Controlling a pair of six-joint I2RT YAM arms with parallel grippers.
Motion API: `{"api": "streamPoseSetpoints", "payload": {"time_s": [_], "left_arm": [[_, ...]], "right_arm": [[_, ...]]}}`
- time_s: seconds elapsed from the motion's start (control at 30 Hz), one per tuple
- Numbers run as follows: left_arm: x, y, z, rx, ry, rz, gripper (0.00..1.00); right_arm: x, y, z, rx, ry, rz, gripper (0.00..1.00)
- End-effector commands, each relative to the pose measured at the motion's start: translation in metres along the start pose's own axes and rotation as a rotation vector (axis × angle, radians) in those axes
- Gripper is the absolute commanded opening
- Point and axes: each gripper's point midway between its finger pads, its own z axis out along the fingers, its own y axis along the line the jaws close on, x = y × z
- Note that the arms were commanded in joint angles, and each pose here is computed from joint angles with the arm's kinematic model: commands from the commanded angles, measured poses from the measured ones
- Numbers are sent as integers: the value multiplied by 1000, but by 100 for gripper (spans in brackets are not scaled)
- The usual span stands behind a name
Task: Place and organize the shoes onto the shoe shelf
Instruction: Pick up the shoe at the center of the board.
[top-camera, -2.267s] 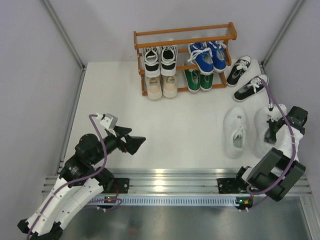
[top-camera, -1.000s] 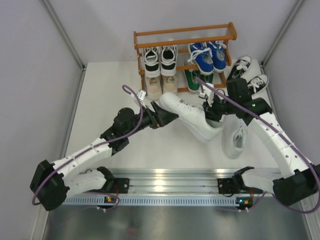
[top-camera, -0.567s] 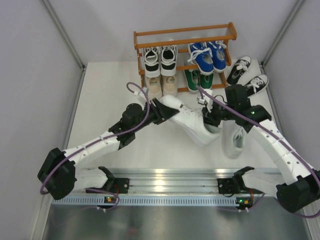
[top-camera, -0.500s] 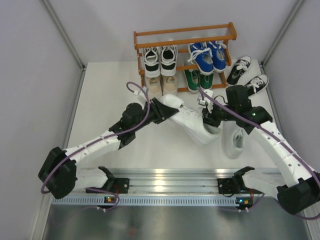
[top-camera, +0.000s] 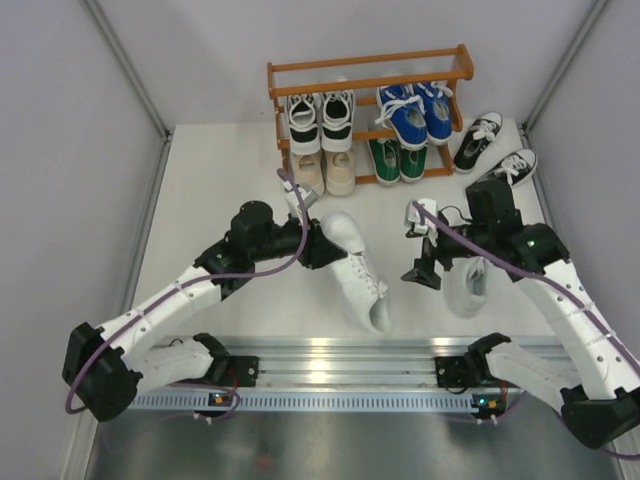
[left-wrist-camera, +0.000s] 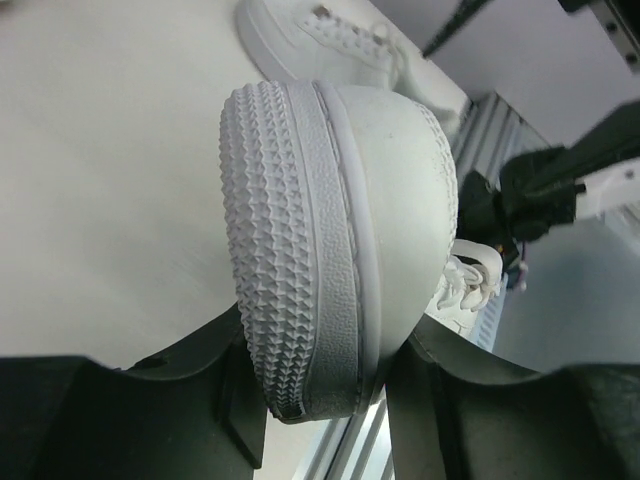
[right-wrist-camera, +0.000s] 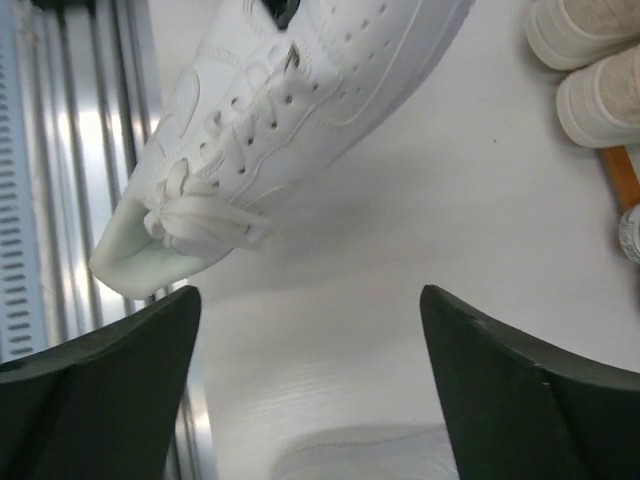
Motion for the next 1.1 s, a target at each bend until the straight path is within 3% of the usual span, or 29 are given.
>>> {"api": "streamPoseSetpoints", "payload": {"time_s": [0.0,0.2,0.37,0.67,0.77,0.83,0.93,0.97,1.0,1.07], "left_arm": [[-25,-59,-16,289,14,237,0],[-31,-89,-18,459,38,267,0],[-31,-106,-8,512,66,262,0],[-37,-109,5,536,54,263,0],[-42,-112,8,557,31,268,0],[-43,-114,10,570,30,250,0],[-45,-114,15,569,23,232,0],[-47,-115,16,570,16,224,0],[-47,-114,17,566,14,218,0],[-49,-113,18,552,1,204,10]], "right_arm": [[-44,15,5,-145,-154,45,99],[-78,14,31,-369,-256,253,99],[-101,18,38,-469,-291,274,99],[-100,38,40,-605,-334,327,98],[-98,41,42,-621,-336,337,93],[-100,45,42,-650,-347,337,84],[-104,51,39,-701,-368,337,57],[-105,51,38,-711,-373,336,39],[-106,52,37,-719,-378,333,31],[-105,54,37,-724,-384,325,10]]}}
